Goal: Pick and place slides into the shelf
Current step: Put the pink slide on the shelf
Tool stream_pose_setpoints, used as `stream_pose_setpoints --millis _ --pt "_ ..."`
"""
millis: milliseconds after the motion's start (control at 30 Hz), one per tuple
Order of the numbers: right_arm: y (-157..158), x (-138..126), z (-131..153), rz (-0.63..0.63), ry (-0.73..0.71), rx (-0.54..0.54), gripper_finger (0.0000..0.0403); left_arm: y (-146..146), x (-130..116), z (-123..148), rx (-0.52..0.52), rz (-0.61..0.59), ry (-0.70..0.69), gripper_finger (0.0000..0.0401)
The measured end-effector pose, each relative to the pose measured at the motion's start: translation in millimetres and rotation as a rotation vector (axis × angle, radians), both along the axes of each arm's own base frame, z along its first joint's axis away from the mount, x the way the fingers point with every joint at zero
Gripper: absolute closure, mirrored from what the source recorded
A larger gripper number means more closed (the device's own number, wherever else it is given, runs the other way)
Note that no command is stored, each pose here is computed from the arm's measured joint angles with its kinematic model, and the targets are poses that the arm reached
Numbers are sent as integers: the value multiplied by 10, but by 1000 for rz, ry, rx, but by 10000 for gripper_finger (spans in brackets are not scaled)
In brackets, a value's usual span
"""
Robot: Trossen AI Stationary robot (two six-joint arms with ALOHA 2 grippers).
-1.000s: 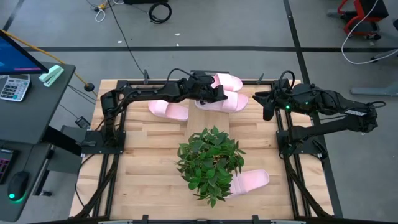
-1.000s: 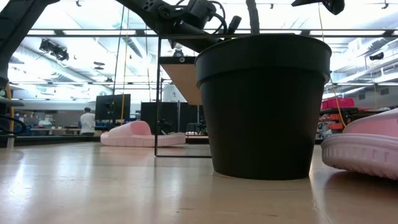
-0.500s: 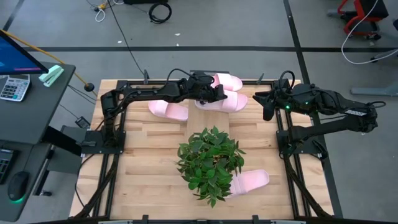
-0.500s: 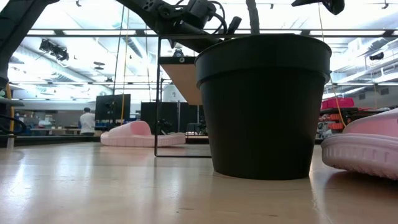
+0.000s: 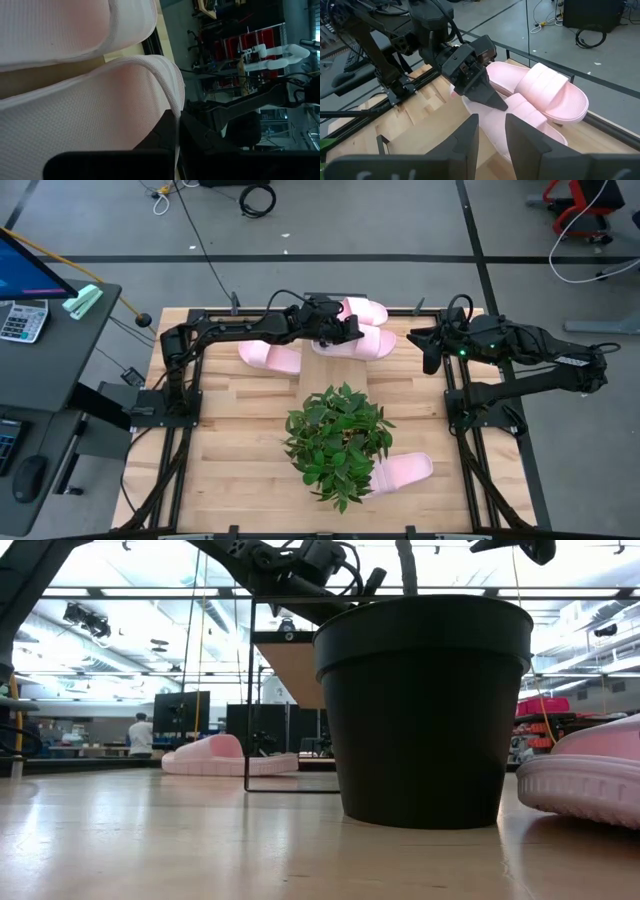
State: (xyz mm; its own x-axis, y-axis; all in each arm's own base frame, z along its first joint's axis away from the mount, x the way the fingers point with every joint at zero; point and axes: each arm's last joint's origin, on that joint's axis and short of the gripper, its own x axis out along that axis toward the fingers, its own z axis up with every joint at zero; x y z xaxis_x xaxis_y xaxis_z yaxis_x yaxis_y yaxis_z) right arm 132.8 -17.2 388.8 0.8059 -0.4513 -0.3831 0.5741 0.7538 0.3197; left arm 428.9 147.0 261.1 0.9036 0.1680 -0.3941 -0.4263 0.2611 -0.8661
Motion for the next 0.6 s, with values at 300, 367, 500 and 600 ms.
stream_pose_setpoints --millis 300,367,500,600 --pt "0 1 0 -1 -1 1 300 3 -58 75 2 13 7 391" --pt "0 2 0 0 -1 0 300 23 -78 89 2 19 12 391" --pt "0 2 1 0 -1 1 300 39 -121 119 7 27 28 391" --pt "0 2 0 -1 0 1 300 42 -136 148 10 30 23 391"
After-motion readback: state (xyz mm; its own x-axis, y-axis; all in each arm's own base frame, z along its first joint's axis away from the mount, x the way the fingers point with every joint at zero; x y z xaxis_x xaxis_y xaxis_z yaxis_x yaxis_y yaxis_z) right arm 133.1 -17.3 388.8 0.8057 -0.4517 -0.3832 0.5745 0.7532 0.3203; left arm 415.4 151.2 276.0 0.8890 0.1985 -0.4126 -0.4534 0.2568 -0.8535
